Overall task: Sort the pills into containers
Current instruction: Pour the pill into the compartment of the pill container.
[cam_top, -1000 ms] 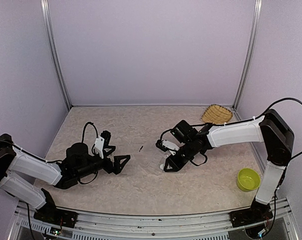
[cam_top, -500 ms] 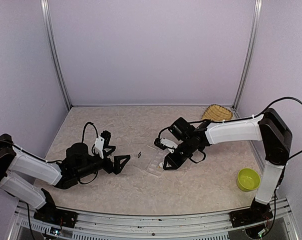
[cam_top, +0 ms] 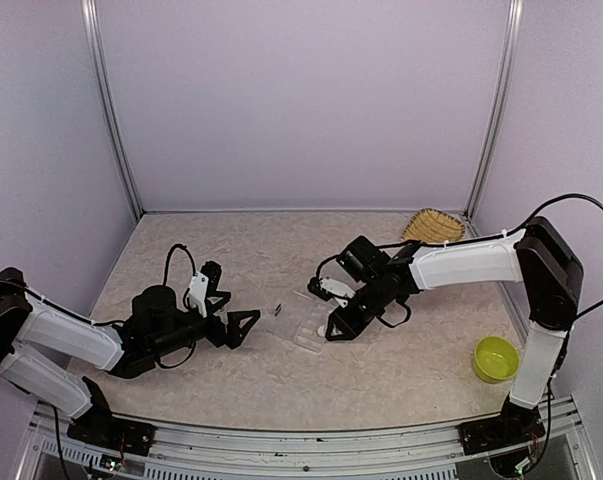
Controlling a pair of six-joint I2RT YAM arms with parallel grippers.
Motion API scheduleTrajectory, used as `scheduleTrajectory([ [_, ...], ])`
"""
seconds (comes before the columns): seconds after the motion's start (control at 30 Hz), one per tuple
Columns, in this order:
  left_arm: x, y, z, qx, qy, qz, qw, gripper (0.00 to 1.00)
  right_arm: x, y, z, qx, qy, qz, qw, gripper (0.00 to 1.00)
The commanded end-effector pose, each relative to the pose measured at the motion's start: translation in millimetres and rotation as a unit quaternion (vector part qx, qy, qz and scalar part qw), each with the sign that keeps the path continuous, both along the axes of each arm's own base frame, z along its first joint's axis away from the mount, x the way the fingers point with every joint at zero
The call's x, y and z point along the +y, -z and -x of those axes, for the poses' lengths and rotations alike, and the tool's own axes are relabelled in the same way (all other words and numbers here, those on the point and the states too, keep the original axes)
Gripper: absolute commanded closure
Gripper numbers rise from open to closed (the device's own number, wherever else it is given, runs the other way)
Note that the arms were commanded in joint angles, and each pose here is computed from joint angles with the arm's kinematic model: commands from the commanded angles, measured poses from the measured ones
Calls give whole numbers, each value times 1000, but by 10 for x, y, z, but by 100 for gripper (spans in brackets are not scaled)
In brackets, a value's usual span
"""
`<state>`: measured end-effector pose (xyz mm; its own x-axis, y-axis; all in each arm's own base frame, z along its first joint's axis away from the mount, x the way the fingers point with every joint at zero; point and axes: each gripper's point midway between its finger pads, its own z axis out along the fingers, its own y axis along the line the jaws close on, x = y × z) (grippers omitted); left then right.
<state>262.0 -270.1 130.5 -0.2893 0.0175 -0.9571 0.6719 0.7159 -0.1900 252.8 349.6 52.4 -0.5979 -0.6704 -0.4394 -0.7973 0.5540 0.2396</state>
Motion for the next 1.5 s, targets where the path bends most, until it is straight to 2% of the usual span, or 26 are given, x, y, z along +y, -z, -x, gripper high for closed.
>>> scheduleTrajectory([
  [0.0, 4, -48, -20, -7, -1, 8, 1000, 1, 78, -29, 49, -5, -8, -23, 1000, 87],
  [0.87, 10, -52, -14, -8, 0, 8, 1000, 1, 105, -318, 91, -59, -13, -136, 989, 88],
  [1.2, 11, -64, -13, -8, -1, 10, 1000, 1, 59, -560, 113, -100, -16, -207, 973, 88],
  [1.47, 16, -65, -9, -9, -1, 9, 1000, 1, 47, -896, 185, -138, -29, -295, 945, 88],
])
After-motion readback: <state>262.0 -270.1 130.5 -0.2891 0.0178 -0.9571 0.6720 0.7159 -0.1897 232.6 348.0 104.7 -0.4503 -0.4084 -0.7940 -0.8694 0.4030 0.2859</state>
